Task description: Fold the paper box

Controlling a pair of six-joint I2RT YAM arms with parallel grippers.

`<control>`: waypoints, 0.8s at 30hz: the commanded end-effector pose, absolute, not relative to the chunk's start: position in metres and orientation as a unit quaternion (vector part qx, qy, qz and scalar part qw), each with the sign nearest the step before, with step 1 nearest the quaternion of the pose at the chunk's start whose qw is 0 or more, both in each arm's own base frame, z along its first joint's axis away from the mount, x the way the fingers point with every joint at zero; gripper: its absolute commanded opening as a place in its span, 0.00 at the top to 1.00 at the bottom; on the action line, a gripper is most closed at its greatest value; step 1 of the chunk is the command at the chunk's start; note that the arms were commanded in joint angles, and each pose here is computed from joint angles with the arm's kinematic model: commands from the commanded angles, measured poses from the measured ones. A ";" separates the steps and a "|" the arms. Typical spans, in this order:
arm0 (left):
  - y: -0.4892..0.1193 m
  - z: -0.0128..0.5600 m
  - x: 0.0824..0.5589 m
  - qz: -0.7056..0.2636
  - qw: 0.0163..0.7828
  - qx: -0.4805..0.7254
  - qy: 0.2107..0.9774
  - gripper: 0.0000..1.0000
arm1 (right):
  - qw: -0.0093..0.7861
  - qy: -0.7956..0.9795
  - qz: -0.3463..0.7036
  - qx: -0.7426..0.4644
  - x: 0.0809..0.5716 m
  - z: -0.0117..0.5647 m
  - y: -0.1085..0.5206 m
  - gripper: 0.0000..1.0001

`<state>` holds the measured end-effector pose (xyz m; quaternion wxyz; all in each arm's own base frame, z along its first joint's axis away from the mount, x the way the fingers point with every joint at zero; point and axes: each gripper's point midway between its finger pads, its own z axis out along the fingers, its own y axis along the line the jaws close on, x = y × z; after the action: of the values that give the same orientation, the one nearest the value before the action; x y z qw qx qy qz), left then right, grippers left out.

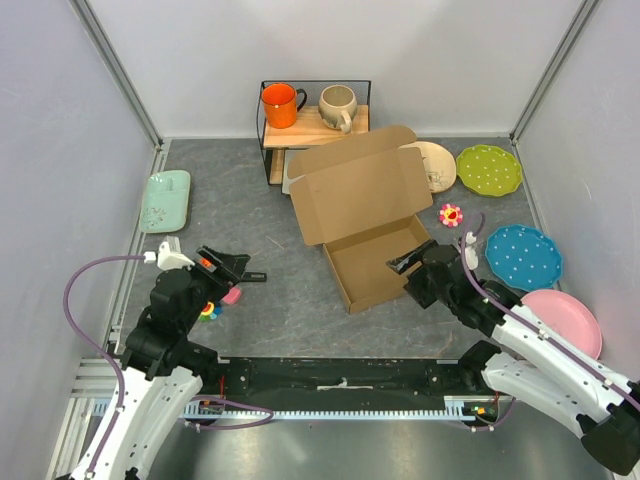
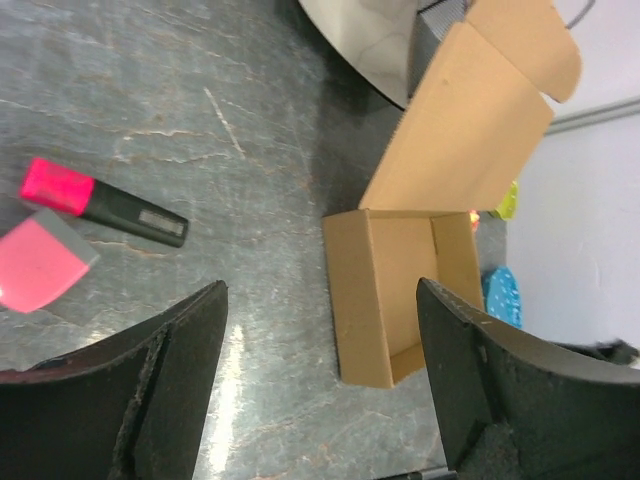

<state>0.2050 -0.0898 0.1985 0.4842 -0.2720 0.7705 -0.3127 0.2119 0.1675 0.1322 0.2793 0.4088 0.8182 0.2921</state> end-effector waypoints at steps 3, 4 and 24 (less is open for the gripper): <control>-0.066 0.157 0.211 -0.224 0.457 -0.331 0.795 0.15 | 0.349 0.867 0.267 0.234 0.218 0.155 0.173 0.19; -0.064 0.147 0.212 -0.222 0.436 -0.374 0.788 0.14 | 0.350 0.873 0.267 0.211 0.218 0.155 0.177 0.19; -0.048 0.079 0.239 -0.007 0.283 -0.423 0.861 0.08 | 0.413 0.858 0.306 -0.020 0.212 0.210 0.208 0.20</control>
<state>0.2423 -0.0532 0.0909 0.3096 -0.4211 0.8514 -0.0453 0.2113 0.1968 0.2038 0.4088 0.0178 0.8644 0.2923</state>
